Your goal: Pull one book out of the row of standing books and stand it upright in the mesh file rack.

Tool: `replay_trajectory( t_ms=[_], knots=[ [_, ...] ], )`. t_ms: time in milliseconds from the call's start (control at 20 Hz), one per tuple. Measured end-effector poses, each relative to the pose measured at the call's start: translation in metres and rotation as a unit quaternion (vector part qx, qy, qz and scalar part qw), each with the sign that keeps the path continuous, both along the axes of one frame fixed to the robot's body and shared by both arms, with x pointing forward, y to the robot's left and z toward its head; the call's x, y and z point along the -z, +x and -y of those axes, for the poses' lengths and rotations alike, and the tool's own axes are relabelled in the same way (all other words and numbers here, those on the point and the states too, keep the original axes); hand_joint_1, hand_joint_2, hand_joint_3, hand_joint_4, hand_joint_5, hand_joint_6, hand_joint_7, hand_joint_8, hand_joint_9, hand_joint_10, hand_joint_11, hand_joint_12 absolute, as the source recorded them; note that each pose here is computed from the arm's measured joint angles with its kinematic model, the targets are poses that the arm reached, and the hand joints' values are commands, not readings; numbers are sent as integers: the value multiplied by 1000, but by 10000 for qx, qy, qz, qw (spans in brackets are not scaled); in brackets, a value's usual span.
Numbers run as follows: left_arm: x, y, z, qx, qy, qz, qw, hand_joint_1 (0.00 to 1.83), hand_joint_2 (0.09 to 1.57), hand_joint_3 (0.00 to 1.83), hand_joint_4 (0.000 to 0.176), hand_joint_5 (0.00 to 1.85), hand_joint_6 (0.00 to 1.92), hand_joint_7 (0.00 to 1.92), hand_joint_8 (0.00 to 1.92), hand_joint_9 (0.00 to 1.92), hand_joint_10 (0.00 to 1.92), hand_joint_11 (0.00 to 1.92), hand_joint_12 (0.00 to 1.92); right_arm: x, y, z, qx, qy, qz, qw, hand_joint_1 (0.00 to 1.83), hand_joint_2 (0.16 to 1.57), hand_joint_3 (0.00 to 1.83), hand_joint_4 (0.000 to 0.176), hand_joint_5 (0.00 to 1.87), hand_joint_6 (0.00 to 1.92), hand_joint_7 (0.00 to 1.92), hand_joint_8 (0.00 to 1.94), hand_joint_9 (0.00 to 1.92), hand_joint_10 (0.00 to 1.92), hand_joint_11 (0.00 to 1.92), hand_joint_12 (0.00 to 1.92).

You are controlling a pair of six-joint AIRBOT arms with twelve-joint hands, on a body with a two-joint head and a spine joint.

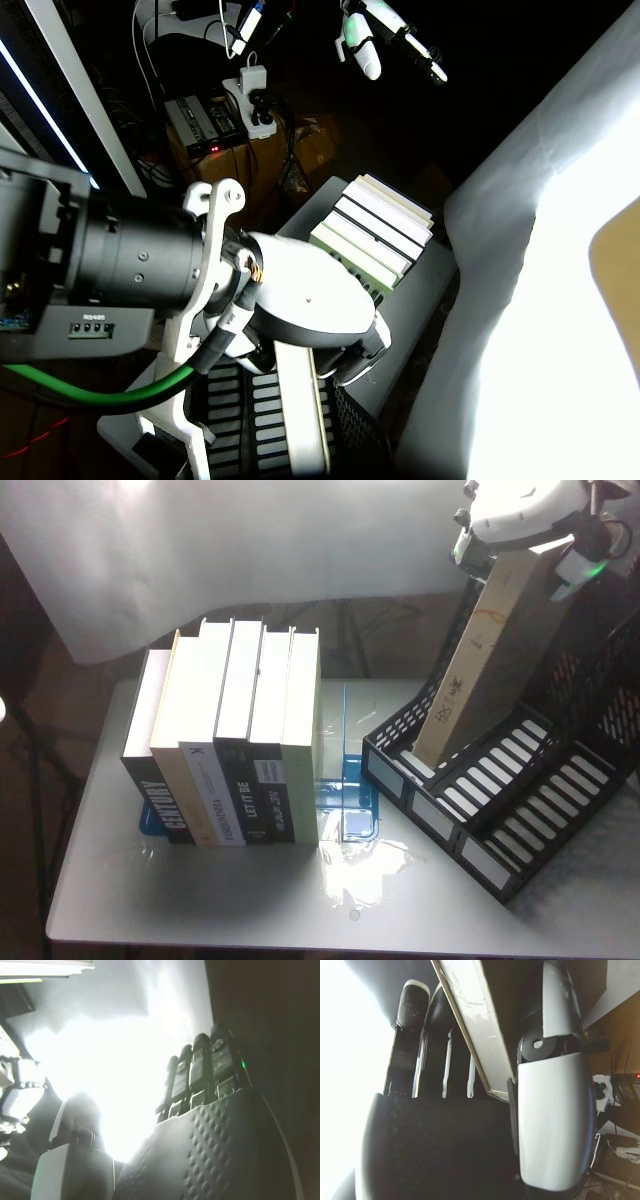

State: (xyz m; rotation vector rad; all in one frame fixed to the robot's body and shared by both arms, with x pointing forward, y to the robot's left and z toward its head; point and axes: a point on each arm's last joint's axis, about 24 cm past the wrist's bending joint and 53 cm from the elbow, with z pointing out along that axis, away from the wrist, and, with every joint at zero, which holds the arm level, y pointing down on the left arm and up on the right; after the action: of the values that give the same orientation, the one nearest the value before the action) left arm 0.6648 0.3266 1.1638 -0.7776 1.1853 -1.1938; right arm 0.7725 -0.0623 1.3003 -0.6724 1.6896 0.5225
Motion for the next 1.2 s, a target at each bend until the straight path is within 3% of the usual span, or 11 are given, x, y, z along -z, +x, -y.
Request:
replay_trajectory(
  t_ms=[100,300,400,500,550,750,800,900,950,1000,1200],
  knots=[
    [0,-1,2,22,0,-7,10000,339,1331,0,0,0,0,0,0,0,0,0,0,3,7,0,98,1,-9,10000,1340,1229,2,0,702,1312,775,1261,714,1605,437,1796],
    [-1,-1,2,26,-1,-2,10000,334,1335,0,0,0,0,0,0,0,0,0,0,14,19,-2,227,-74,-23,9997,1351,1208,1,0,681,1258,806,1211,825,1506,704,1647],
    [0,-1,2,28,1,-9,10000,339,1335,0,0,0,0,0,0,0,0,0,0,18,23,-2,257,-91,-51,9996,1354,1195,0,0,753,1208,841,1158,803,1507,587,1724],
    [-1,-1,3,47,10,-5,10000,337,1332,0,0,0,0,0,0,0,0,0,0,23,26,-3,292,-133,-59,9995,1332,1249,6,0,688,1273,723,1360,677,1693,444,1889],
    [0,-1,3,56,15,-6,10000,343,1333,0,0,0,0,0,0,0,0,0,0,24,28,-2,312,-143,-56,9994,1161,1285,5,0,665,1458,690,1449,601,1473,363,1841],
    [0,-1,4,64,20,-10,10000,342,1341,2,0,0,0,0,0,0,0,0,0,37,38,5,475,-344,-98,9982,1320,1283,0,0,631,1304,651,1522,651,1715,501,1858],
    [-1,-1,4,82,50,7,10000,339,1339,1,0,0,0,0,0,0,0,0,0,41,41,9,540,-358,-123,9978,1176,1341,7,0,546,1422,640,1762,587,1859,568,1908],
    [-1,0,2,50,36,3,10000,335,1340,1,0,0,0,0,0,0,0,0,0,54,45,15,630,-457,-178,9968,1114,1320,0,0,562,1543,710,1543,679,1619,669,1920],
    [0,0,2,51,35,0,10000,335,1340,1,0,0,0,0,0,0,0,0,0,60,47,18,679,-441,-261,9964,696,1367,8,0,329,1265,374,1195,281,1535,257,1921],
    [0,0,3,56,36,-3,10000,335,1344,3,0,0,0,0,0,0,0,0,0,66,47,19,688,-510,-290,9959,579,1389,10,0,286,1173,311,1085,180,1528,145,1921],
    [1,0,4,74,36,-2,10000,360,1341,0,0,0,0,0,0,0,0,0,0,82,50,19,750,-571,-388,9948,549,1395,9,0,277,1148,296,1054,154,1526,115,1921]
  ],
)
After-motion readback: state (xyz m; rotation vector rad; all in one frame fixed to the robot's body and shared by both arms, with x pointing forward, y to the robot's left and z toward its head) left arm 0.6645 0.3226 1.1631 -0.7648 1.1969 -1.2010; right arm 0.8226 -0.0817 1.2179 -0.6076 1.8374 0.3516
